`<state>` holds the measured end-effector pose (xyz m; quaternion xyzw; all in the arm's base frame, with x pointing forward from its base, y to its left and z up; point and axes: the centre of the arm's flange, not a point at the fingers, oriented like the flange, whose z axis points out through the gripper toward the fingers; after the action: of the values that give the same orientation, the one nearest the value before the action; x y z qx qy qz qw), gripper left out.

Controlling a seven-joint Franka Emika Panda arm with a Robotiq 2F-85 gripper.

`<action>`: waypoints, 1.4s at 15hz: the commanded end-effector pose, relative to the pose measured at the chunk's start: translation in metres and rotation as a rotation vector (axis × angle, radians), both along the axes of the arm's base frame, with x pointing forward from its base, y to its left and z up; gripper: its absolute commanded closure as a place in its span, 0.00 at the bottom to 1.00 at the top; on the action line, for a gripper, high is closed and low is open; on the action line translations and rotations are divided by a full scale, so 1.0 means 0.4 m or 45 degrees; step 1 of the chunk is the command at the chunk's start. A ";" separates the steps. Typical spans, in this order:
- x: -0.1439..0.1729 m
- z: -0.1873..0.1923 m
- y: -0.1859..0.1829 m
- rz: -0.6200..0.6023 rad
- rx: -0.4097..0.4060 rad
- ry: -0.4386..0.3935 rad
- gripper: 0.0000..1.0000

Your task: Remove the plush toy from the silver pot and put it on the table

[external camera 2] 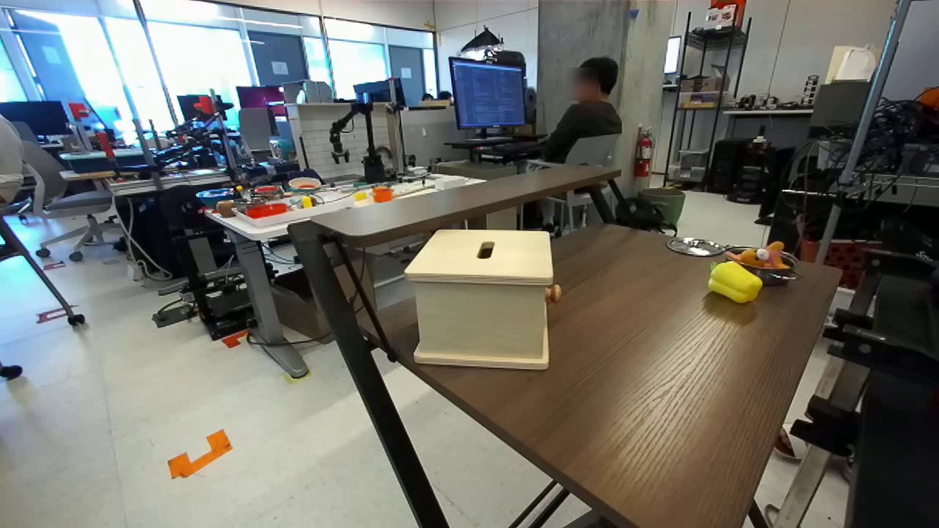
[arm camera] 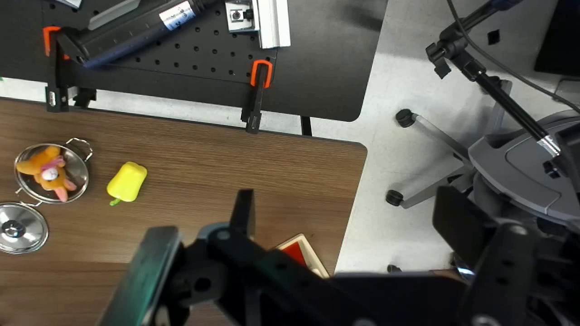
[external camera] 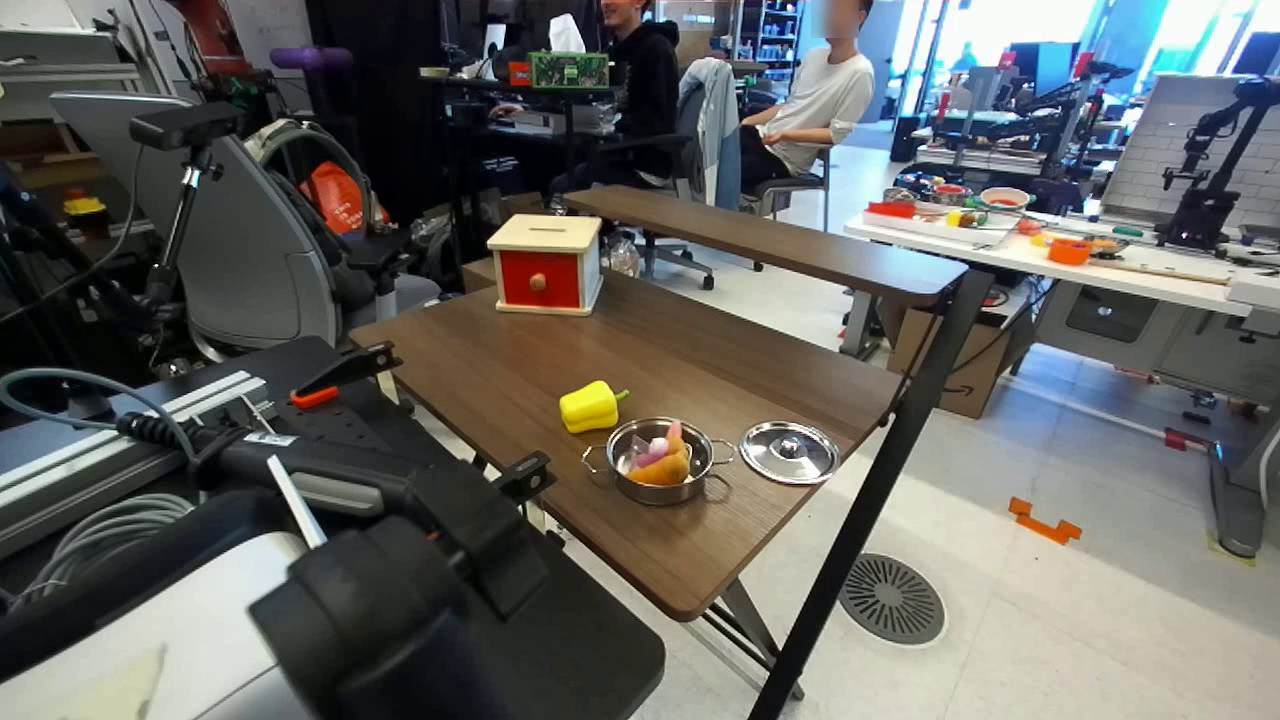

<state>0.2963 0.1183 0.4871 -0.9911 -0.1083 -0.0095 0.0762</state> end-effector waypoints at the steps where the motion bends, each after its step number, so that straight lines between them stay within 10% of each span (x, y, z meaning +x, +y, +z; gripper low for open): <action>1: 0.000 0.000 0.000 0.000 0.000 0.000 0.00; 12: 0.000 0.000 0.000 0.000 0.000 0.000 0.00; 21: 0.198 -0.195 -0.060 -0.116 -0.017 -0.083 0.00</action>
<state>0.3381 0.1024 0.4432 -0.9939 -0.0712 -0.0416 0.0733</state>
